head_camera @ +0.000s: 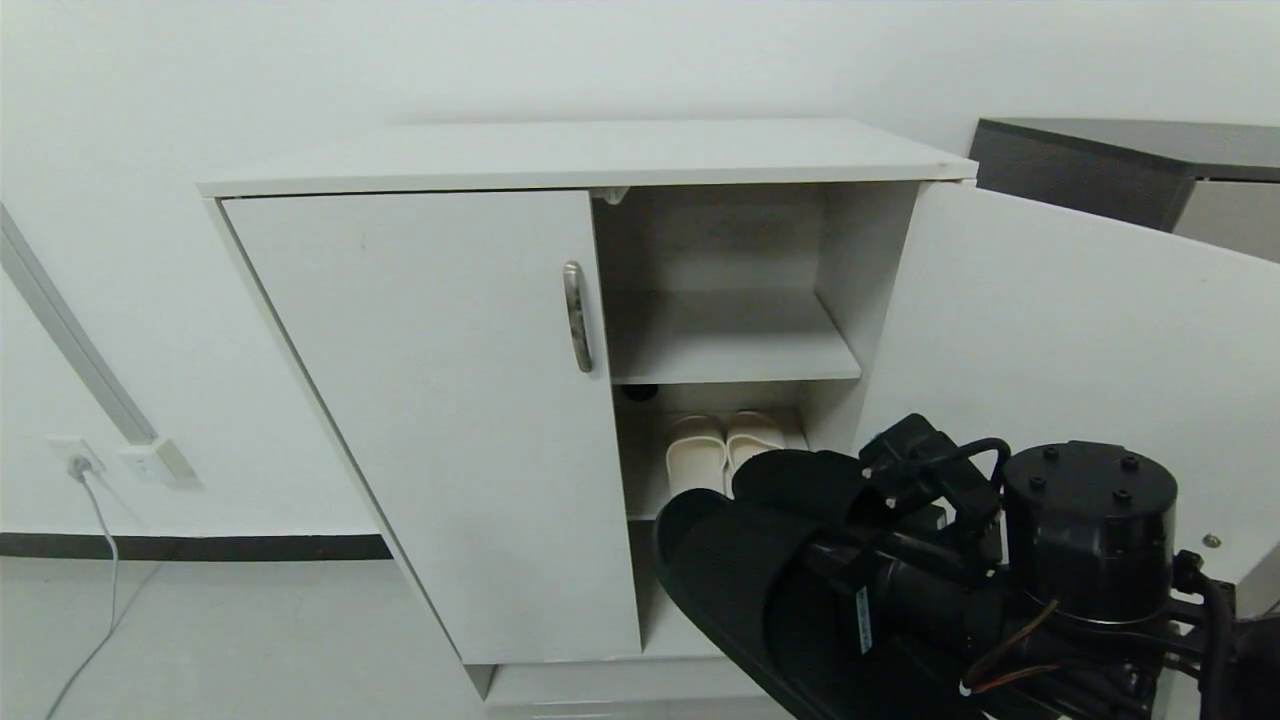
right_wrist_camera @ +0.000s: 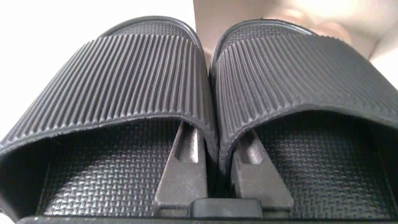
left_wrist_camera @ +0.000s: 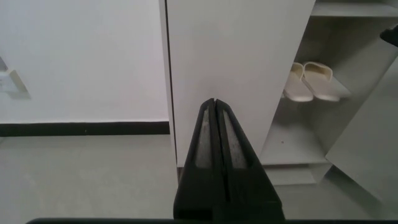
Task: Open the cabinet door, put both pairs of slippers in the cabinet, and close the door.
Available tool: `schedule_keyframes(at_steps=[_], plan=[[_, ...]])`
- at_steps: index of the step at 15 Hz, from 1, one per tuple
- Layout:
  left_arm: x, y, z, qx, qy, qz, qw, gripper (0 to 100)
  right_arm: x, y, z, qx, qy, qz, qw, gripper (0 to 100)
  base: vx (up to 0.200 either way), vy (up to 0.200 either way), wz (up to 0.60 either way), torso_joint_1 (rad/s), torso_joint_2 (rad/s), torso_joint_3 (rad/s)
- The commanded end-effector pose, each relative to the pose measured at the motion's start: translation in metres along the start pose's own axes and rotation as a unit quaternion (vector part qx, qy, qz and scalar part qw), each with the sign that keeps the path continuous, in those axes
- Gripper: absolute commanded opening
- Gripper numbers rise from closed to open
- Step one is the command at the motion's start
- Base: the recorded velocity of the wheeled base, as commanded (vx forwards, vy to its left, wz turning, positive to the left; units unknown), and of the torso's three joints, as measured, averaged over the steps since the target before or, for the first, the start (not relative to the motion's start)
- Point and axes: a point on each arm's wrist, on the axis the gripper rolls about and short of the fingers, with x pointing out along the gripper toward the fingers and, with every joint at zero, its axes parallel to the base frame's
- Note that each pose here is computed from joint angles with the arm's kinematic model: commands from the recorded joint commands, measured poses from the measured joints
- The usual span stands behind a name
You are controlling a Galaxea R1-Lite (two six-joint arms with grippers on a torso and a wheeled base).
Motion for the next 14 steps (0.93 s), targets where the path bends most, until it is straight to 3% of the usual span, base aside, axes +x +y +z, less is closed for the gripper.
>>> schedule_keyframes(at_steps=[1,6,9,14], plan=[[0.0,0.0,0.0,0.0,0.001,0.0,1.0,0,0.001,0.001,-0.002,0.0,0.0,0.001,1.0,0,0.0,0.0,0.0,-0.022,0.43,0.417],[0.0,0.0,0.0,-0.001,0.001,0.0,1.0,0,0.004,0.001,-0.004,-0.001,-0.003,0.001,1.0,0,0.0,0.0,0.0,-0.001,0.11,0.102],[0.0,0.0,0.0,0.0,0.001,0.0,1.0,0,0.008,0.014,0.0,-0.004,-0.022,-0.002,1.0,0,0.0,0.0,0.0,0.0,0.0,0.0],[0.0,0.0,0.0,0.0,0.001,0.0,1.0,0,0.054,0.055,0.041,0.035,-0.028,-0.157,0.987,0,0.0,0.0,0.0,0.0,0.0,0.0]])
